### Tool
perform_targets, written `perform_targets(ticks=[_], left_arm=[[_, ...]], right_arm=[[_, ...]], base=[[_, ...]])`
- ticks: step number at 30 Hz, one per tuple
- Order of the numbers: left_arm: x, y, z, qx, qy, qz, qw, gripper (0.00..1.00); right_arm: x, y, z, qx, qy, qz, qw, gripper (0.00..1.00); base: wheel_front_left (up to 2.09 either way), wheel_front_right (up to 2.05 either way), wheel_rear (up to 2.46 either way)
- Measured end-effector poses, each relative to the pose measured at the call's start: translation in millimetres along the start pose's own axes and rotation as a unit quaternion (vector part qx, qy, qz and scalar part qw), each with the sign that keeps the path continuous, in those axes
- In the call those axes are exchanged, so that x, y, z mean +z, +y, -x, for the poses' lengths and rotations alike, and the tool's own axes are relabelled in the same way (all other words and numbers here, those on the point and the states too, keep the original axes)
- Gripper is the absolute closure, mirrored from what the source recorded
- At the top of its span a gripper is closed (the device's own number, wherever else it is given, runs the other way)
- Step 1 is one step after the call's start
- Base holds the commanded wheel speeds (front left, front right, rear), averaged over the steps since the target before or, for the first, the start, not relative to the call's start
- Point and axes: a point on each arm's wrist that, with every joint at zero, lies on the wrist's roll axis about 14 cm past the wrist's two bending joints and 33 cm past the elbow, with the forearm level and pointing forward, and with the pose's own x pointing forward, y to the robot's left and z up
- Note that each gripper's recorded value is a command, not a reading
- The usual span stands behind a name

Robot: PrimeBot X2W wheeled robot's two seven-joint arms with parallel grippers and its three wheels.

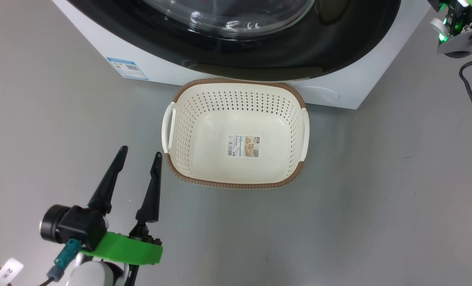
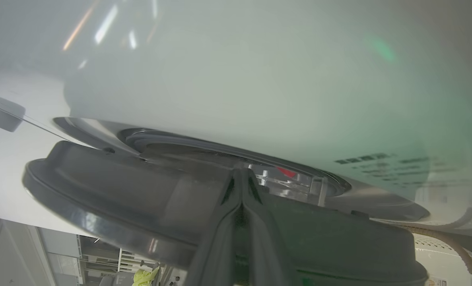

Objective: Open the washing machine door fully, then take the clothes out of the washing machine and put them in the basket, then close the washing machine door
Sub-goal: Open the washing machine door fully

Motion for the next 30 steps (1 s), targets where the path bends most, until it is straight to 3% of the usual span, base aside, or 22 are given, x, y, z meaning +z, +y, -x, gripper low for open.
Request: perform_targets(ticks=[12,30], left_arm=[[11.1,-3.5,2.5,-0.003,-0.015,0.001,1.0,0.0],[26.0,-10.3,23.2,-0.003,-0.032,0.008,0.999,0.0]], right_arm=[[-19.3,7.8,9.0,0.003,0.049,-0.021,0.999,1.0],[-91.6,27.9,44.1,0.026,0.145,-0.013,0.989,1.0]], base=[[0.0,0.0,0.0],[0.0,0.0,0.0]])
